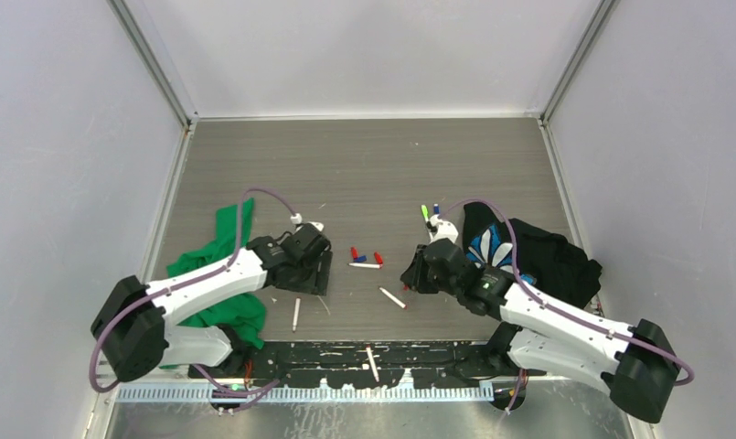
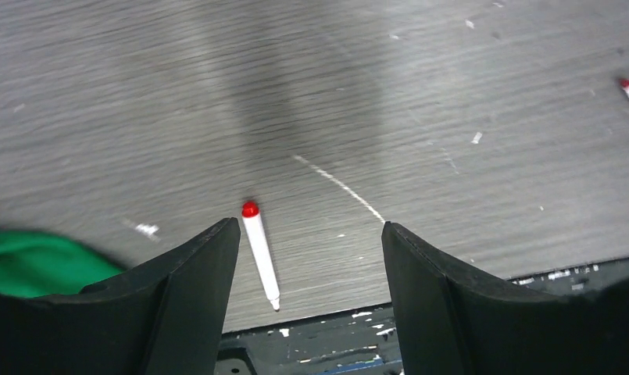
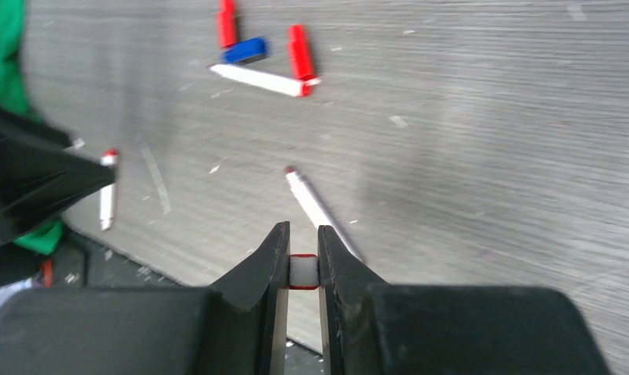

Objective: Insert the pens into the pen caps
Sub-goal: Place the pen cap at the center of the board.

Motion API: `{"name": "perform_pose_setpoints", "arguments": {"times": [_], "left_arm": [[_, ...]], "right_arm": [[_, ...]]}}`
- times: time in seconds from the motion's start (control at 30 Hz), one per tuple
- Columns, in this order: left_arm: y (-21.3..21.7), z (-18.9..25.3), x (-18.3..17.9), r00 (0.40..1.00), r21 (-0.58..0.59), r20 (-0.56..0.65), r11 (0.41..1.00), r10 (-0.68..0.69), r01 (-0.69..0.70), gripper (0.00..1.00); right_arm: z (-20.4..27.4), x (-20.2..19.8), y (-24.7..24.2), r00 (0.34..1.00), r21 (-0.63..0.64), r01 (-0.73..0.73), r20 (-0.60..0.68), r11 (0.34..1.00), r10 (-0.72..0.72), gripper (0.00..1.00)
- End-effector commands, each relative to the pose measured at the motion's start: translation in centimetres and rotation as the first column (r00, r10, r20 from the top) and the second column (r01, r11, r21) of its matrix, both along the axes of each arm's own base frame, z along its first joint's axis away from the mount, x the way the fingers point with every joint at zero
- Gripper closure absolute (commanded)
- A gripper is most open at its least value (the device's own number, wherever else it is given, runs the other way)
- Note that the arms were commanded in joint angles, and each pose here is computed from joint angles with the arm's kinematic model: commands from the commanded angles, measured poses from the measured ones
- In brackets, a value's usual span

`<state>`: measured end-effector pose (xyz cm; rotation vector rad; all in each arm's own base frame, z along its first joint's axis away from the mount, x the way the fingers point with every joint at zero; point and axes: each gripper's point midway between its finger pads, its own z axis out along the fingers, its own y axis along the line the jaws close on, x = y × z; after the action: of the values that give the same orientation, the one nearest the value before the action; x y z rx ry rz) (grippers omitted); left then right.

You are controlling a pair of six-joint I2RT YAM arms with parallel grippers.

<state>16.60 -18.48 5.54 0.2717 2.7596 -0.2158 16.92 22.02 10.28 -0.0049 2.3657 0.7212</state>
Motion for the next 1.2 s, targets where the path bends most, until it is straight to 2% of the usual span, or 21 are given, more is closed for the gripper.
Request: {"name": "perform_pose_setpoints", "arguments": {"times": [0.0, 0.1, 0.2, 0.33, 0.4, 0.47, 0.7, 0.9, 1.0, 1.17], "left_arm": [[2.9, 1.2, 1.1, 0.975, 0.058, 0.107, 0.978, 0.196, -0.203, 0.31], [5.3, 0.0, -0.1, 0.961, 0.180, 0.074, 0.944, 0.267, -0.277, 0.34], [7.6, -0.9, -0.9, 0.939, 0.286, 0.069, 0.895, 0.338, -0.343, 0.37], [7.9, -2.5, -1.8, 0.912, 0.289, 0.028, 0.870, 0.410, -0.400, 0.43], [8.3, -2.7, -1.7, 0.898, 0.298, 0.049, 0.852, 0.437, -0.430, 0.45], [8.9, -3.0, -1.6, 0.882, 0.291, 0.072, 0.836, 0.466, -0.465, 0.45], [8.6, -4.3, -1.9, 0.841, 0.166, -0.023, 0.832, 0.540, -0.530, 0.51], [8.0, -5.8, -3.3, 0.812, 0.104, -0.124, 0.822, 0.570, -0.560, 0.57], [8.2, -5.9, -3.2, 0.795, 0.086, -0.127, 0.805, 0.593, -0.587, 0.57], [8.1, -6.0, -3.3, 0.810, 0.094, -0.146, 0.823, 0.568, -0.560, 0.72]], "right_arm": [[-0.3, 2.4, -2.1, 0.999, -0.114, 0.039, 0.023, 0.993, -0.037, 0.99], [-1.2, 3.2, -2.9, 0.999, -0.179, 0.053, 0.008, 0.982, -0.053, 0.99], [-1.4, 3.5, -2.8, 0.999, -0.193, 0.051, 0.006, 0.980, -0.051, 0.99], [-1.5, 3.8, -3.0, 0.998, -0.198, 0.060, 0.011, 0.978, -0.059, 0.99], [-1.6, 3.9, -3.2, 0.998, -0.206, 0.065, 0.012, 0.976, -0.064, 0.99], [-1.7, 4.0, -3.3, 0.998, -0.212, 0.068, 0.011, 0.975, -0.067, 0.99], [-2.1, 4.0, -3.6, 0.998, -0.233, 0.064, 0.000, 0.970, -0.066, 0.99], [-3.3, 5.1, -4.6, 0.996, -0.353, 0.078, -0.010, 0.932, -0.087, 0.97], [-4.3, 5.4, -4.4, 0.996, -0.388, 0.066, -0.035, 0.919, -0.086, 0.97], [-6.2, 6.5, -4.4, 0.994, -0.439, 0.054, -0.064, 0.897, -0.091, 0.96]]}}
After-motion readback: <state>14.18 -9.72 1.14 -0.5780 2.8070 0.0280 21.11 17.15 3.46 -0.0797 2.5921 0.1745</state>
